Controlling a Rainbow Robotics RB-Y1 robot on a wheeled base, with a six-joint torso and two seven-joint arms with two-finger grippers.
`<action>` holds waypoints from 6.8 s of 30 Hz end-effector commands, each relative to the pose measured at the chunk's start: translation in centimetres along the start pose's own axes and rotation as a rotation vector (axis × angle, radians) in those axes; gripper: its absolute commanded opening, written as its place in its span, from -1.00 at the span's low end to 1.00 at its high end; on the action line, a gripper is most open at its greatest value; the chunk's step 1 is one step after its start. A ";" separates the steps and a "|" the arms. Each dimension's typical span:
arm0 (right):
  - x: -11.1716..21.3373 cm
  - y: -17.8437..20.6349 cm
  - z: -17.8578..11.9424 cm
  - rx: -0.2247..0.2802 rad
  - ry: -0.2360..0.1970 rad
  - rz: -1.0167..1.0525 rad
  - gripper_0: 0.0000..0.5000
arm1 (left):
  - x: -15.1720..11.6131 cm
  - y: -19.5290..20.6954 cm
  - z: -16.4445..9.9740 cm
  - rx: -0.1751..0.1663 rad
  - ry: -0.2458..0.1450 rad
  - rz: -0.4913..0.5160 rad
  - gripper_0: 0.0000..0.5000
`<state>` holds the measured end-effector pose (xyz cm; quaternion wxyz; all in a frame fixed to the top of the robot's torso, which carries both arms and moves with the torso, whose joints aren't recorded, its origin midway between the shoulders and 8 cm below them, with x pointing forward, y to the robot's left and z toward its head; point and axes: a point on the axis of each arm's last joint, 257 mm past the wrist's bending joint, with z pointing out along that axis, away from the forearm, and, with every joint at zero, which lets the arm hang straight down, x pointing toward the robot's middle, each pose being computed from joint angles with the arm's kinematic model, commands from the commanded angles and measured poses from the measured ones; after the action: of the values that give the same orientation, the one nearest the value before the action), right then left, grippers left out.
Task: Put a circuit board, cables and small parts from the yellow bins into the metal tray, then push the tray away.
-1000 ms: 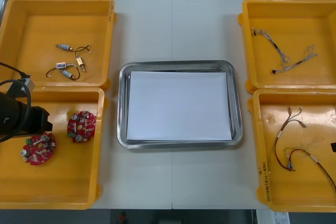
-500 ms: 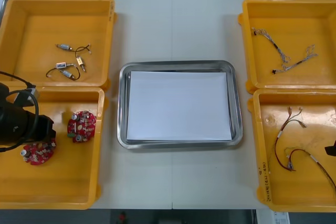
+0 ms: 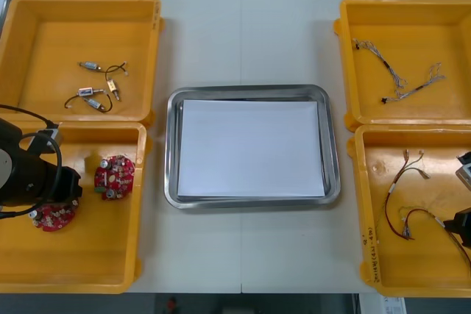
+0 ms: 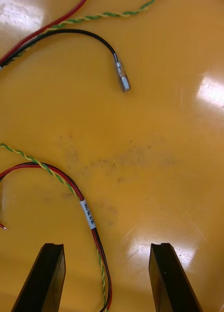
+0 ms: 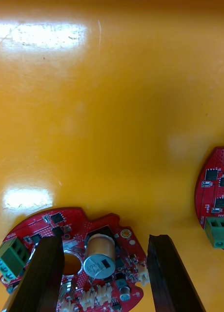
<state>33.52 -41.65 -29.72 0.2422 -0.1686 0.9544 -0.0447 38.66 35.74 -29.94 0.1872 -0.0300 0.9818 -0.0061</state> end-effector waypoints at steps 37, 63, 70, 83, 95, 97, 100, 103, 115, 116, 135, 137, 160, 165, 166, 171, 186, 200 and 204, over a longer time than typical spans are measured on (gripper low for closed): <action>3.4 1.2 4.1 0.006 0.021 -0.047 1.00 | -1.3 -0.2 -5.4 -0.010 -0.020 0.113 -1.00; 1.4 0.8 3.3 0.012 -0.021 -0.061 -1.00 | -5.2 -8.6 -13.2 0.056 0.000 0.365 -0.99; 0.2 1.1 1.5 0.007 -0.018 -0.080 -1.00 | -5.7 -12.3 -13.4 0.070 -0.008 0.450 -0.99; -3.6 1.1 -3.1 0.016 -0.055 -0.119 -1.00 | -6.5 -19.3 -13.5 0.130 -0.006 0.550 -0.99; -6.5 0.4 -7.8 -0.013 -0.038 -0.134 -1.00 | -7.0 -26.6 -12.0 0.174 0.002 0.612 -0.99; -6.8 0.3 -8.9 -0.001 -0.029 -0.144 -1.00 | -7.1 -27.6 -11.8 0.175 -0.002 0.618 -0.99; -7.2 0.2 -10.3 0.016 -0.032 -0.156 -1.00 | -7.4 -29.0 -11.4 0.179 -0.003 0.622 -1.00; -7.7 0.1 -11.3 0.027 -0.037 -0.163 -1.00 | -7.3 -30.3 -10.9 0.186 0.001 0.627 -0.99; -9.8 0.0 -13.7 0.050 -0.050 -0.199 -1.00 | -6.1 -33.0 -6.2 0.212 0.004 0.635 -0.99; -10.1 0.1 -13.9 0.053 -0.055 -0.210 -1.00 | -5.9 -33.0 -5.7 0.212 0.008 0.634 -0.99; -12.7 1.5 -14.9 0.059 -0.053 -0.304 -1.00 | -4.3 -33.4 -2.3 0.190 0.019 0.646 -0.67; -12.8 1.7 -15.0 0.056 -0.048 -0.312 -1.00 | -4.3 -33.4 -2.4 0.192 0.022 0.638 0.35; -14.2 3.1 -15.2 0.037 -0.063 -0.369 -1.00 | -6.5 -32.0 -7.1 0.187 0.010 0.542 1.00; -14.2 3.2 -15.2 0.034 -0.063 -0.372 -1.00 | -7.6 -30.9 -9.3 0.182 0.010 0.503 1.00; -14.2 3.2 -15.2 0.033 -0.063 -0.372 -1.00 | -7.7 -30.7 -9.8 0.180 0.010 0.496 1.00; -14.7 4.0 -15.3 0.017 -0.069 -0.396 -1.00 | -8.6 -29.4 -11.9 0.173 0.008 0.467 1.00; -19.8 10.2 -14.8 0.020 -0.101 -0.631 -1.00 | -13.5 -25.0 -18.4 0.215 -0.103 0.324 1.00; -25.0 18.3 -13.0 -0.101 -0.112 -0.761 -1.00 | -15.4 -18.9 -19.6 0.192 -0.134 0.205 1.00; -26.3 21.2 -12.7 -0.119 -0.118 -0.814 -1.00 | -15.4 -16.5 -19.0 0.161 -0.122 0.177 1.00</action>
<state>42.42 -16.00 -11.57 0.2354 -0.5173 0.8201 -0.0665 46.97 17.20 -7.06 0.2399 0.1202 0.9605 -0.0742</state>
